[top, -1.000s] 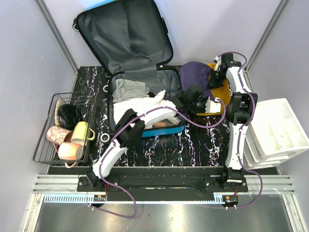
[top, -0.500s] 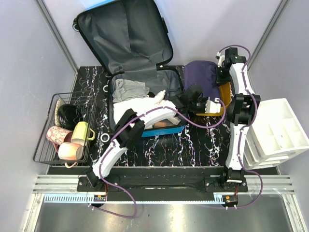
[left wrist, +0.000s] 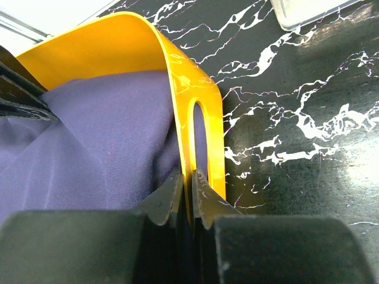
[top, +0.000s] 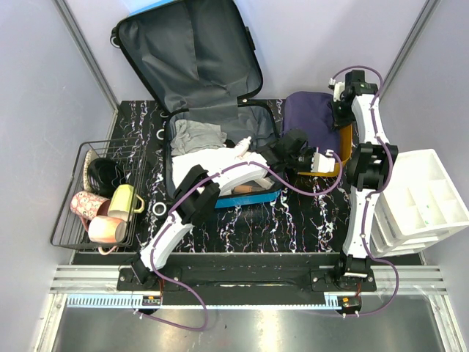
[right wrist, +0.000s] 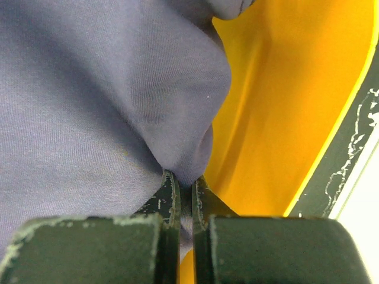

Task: Open, take out, and arrange the luggage

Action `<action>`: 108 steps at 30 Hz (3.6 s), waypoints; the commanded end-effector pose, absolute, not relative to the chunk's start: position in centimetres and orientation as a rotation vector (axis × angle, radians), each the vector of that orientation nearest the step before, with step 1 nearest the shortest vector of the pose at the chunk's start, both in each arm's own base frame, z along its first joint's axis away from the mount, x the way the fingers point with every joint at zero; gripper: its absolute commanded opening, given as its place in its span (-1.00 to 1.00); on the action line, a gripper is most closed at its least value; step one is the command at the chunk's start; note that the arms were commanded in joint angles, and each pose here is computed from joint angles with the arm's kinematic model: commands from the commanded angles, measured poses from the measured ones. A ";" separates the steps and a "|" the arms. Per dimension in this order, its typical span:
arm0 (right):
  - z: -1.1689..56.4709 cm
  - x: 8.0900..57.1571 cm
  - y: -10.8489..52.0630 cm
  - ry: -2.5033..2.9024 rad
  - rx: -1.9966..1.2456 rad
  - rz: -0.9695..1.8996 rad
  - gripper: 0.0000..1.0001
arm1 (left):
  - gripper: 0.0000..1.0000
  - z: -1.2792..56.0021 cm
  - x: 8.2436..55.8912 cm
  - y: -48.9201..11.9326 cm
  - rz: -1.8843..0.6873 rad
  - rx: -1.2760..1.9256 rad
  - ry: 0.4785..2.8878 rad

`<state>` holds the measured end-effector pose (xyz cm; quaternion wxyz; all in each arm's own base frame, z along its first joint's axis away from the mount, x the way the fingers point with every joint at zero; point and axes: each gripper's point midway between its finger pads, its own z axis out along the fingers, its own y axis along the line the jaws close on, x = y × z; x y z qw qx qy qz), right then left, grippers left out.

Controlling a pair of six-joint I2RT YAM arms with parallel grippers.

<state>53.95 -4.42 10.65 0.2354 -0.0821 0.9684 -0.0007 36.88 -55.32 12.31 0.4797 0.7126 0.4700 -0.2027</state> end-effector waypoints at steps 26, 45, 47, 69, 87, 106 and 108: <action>19.0 55.0 -16.9 2.433 -0.359 -0.614 -1.00 | -1.00 14.0 40.0 -51.6 -0.296 1.702 1.264; 16.8 56.3 -13.1 2.435 -0.463 -0.470 0.18 | 0.57 25.7 34.8 -47.2 -0.468 1.551 1.239; 17.1 56.2 -12.6 2.435 -0.465 -0.440 0.42 | 0.58 26.9 33.7 -45.6 -0.497 1.531 1.259; 8.4 56.7 0.7 2.268 -0.987 0.340 0.93 | 0.77 27.6 36.1 -29.7 -0.768 1.093 1.783; 7.5 52.3 5.0 2.212 -1.107 0.625 0.96 | 0.79 21.1 36.2 -19.7 -0.496 0.975 2.070; 21.7 54.1 1.5 2.236 -0.657 0.353 1.00 | 0.56 19.1 51.4 -10.6 -0.081 1.032 2.093; 22.9 53.6 2.0 2.221 -0.635 0.387 0.99 | 0.54 17.5 53.0 -10.1 -0.082 0.955 2.151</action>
